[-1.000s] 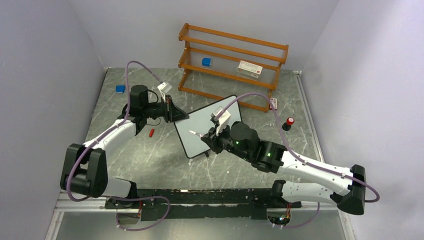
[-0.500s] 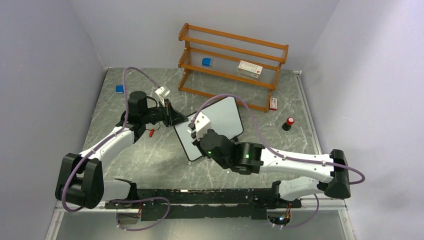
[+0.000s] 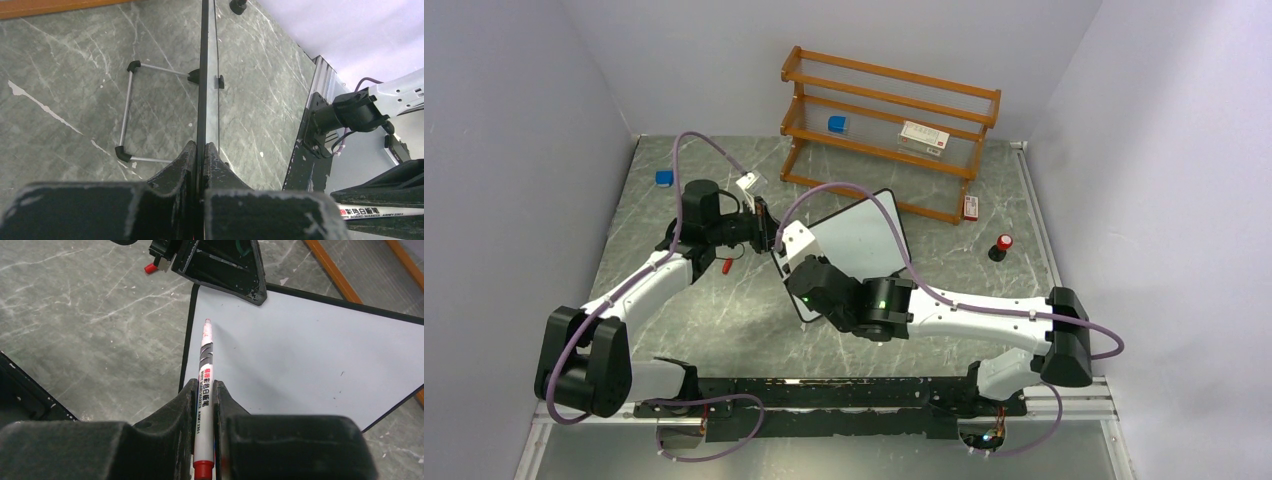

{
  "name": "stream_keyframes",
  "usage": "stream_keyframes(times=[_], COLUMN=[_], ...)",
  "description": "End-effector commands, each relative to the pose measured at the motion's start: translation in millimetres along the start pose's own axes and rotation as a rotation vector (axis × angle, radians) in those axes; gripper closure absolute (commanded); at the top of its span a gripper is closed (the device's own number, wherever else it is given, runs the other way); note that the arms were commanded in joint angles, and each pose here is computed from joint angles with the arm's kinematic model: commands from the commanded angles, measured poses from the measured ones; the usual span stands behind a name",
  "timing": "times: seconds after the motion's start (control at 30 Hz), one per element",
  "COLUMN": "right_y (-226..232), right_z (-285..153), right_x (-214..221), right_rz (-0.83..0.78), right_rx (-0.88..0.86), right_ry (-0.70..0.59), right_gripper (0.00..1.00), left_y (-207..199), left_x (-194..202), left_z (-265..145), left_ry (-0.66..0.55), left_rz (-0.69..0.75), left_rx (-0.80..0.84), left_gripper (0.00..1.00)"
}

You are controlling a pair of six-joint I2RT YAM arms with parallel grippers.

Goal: Write a sentence on the whiteboard

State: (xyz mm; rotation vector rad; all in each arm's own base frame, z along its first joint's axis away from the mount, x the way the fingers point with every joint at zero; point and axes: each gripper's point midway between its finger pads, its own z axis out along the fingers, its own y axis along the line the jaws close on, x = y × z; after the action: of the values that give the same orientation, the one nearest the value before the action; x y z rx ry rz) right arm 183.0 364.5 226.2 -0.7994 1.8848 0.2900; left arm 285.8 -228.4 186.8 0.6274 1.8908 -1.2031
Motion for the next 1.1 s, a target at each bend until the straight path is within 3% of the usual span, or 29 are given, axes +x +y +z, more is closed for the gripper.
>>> stream_keyframes(times=[0.0,1.07], right_y=[-1.0,4.4], right_z=[-0.5,22.1], right_x=[-17.4,-22.2], right_rz=[0.039,0.026], right_rx=[0.027,0.101], right_ry=[-0.036,-0.032], right_gripper=[1.00,1.00], left_y=[6.7,3.4], left_x=[2.9,2.7], left_z=[-0.4,0.0], left_ry=[0.021,0.017], left_rz=[0.016,0.007], left_rx=[-0.041,-0.025], left_gripper=[0.95,0.95])
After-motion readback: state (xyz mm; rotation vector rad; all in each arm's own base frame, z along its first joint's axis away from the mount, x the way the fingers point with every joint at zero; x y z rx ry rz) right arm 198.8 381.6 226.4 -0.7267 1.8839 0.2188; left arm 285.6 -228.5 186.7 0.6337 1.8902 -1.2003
